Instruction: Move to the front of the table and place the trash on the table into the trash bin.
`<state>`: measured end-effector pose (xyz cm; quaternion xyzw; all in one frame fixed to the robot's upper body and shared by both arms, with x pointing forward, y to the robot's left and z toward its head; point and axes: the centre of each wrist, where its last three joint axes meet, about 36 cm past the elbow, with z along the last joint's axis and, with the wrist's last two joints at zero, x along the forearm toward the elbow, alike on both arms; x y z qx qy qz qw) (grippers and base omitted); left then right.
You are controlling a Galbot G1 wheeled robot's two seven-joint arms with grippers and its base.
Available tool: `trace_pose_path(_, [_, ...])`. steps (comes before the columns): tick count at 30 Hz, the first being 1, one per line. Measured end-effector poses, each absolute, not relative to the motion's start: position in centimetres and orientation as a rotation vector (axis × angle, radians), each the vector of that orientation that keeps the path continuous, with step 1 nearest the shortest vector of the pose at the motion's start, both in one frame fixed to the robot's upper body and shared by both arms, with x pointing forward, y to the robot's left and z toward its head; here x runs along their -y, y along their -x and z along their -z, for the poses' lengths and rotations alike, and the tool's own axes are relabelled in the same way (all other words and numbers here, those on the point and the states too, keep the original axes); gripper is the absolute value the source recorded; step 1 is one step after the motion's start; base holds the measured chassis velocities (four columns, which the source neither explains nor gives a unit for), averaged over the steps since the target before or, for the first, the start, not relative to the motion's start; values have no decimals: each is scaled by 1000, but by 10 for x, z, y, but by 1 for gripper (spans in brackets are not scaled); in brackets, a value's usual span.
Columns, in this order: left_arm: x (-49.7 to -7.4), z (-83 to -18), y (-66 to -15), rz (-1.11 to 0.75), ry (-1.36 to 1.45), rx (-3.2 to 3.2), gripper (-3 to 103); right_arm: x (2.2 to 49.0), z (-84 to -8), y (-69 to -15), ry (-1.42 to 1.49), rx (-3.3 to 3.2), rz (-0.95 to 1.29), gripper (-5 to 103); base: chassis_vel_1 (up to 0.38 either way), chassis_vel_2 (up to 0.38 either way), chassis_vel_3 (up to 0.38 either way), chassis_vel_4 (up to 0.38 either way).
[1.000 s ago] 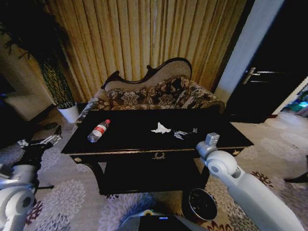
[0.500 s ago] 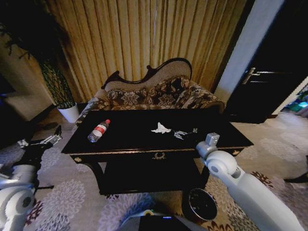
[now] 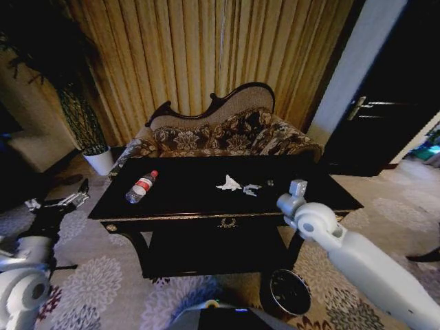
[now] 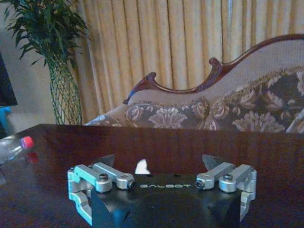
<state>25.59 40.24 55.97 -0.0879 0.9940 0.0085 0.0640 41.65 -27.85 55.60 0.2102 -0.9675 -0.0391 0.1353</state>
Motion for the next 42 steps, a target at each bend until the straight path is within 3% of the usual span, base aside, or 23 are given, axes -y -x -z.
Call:
trace_pose_path(25, [-398, -560, -253, -19, 266, -3001, 100, 260, -564, -439, -709, 2746, 30, 100, 0, 0, 0, 0])
trace_pose_path(42, [-401, -560, -249, -26, 288, -3003, 100, 219, -575, -467, -550, 2640, 4, 100, 0, 0, 0, 0])
